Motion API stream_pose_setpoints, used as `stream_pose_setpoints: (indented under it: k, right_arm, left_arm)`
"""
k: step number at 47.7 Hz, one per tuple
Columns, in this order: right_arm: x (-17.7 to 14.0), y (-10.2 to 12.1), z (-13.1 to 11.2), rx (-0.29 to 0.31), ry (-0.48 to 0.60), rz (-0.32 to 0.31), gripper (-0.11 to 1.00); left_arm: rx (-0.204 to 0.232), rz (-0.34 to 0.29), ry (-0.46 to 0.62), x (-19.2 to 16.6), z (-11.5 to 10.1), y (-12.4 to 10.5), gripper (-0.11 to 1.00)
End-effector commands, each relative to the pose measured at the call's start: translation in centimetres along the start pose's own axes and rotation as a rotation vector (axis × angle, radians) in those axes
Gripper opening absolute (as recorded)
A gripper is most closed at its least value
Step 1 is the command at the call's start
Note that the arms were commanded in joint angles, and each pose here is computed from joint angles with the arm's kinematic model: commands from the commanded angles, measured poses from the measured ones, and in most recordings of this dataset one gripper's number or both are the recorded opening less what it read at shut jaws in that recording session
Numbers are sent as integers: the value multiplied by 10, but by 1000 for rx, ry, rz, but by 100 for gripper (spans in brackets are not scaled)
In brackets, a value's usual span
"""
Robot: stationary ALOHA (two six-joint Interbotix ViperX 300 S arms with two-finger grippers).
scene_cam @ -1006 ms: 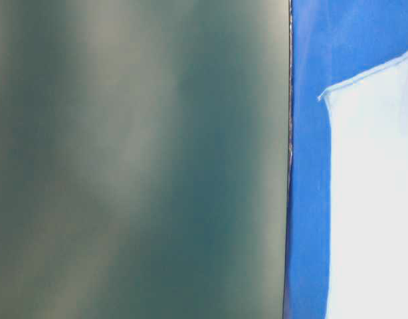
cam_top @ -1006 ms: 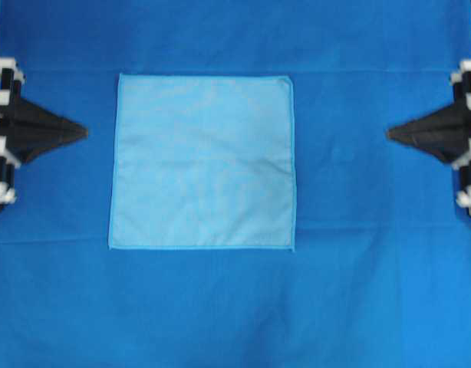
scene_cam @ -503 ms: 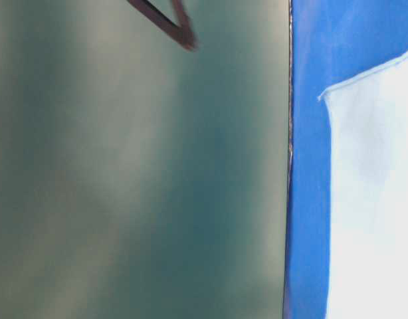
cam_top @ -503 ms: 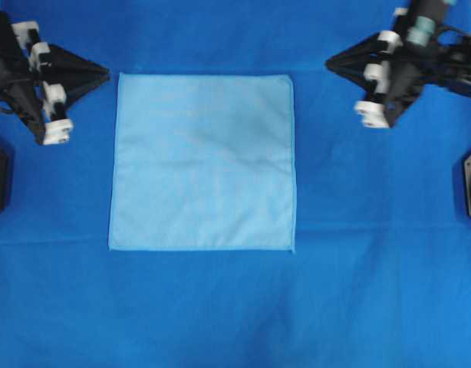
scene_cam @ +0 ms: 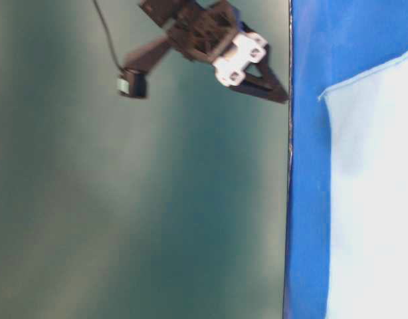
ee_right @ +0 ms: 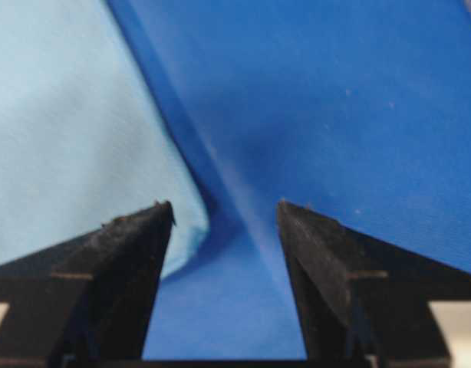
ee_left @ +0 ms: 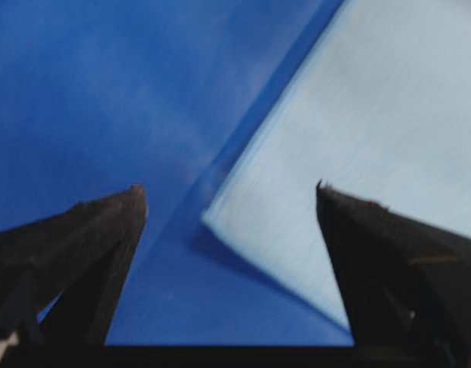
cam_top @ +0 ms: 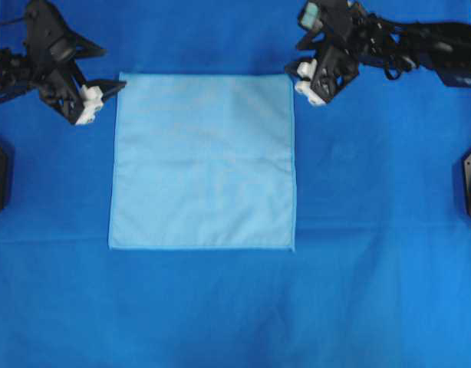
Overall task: Fold the light blue towel.
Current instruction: 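Move both grippers toward the towel's far corners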
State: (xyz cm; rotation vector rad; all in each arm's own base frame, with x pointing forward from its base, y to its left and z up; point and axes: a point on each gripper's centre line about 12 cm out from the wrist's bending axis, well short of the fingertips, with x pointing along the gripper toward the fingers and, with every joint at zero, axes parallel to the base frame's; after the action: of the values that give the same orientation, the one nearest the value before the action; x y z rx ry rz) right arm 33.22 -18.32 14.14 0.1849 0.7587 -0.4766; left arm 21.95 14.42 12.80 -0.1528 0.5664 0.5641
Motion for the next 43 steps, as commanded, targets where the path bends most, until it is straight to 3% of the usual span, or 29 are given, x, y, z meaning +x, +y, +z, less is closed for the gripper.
stream_pose_setpoints:
  k: [1,15,26,33,41,43]
  right_arm:
    - [4,0,9,-5,-17,0,60]
    - [24,1,-10,2,49,2,60]
    - [31,0,-17,6,74,1,59]
    - [32,3,-18,0,78,5,49]
    - [32,8,-18,-13,80,15,6]
    - [32,9,-18,-14,81,16,1]
  left_arm:
    - [-15,21,16,10,-5,7,85]
    - [-20,32,85,30,-23,10,84]
    - [-9,33,119,36,-29,11,77]
    - [-10,32,128,36,-30,11,50]
    - [-2,24,143,36,-32,9,11]
    - [0,20,143,36,-31,7,4]
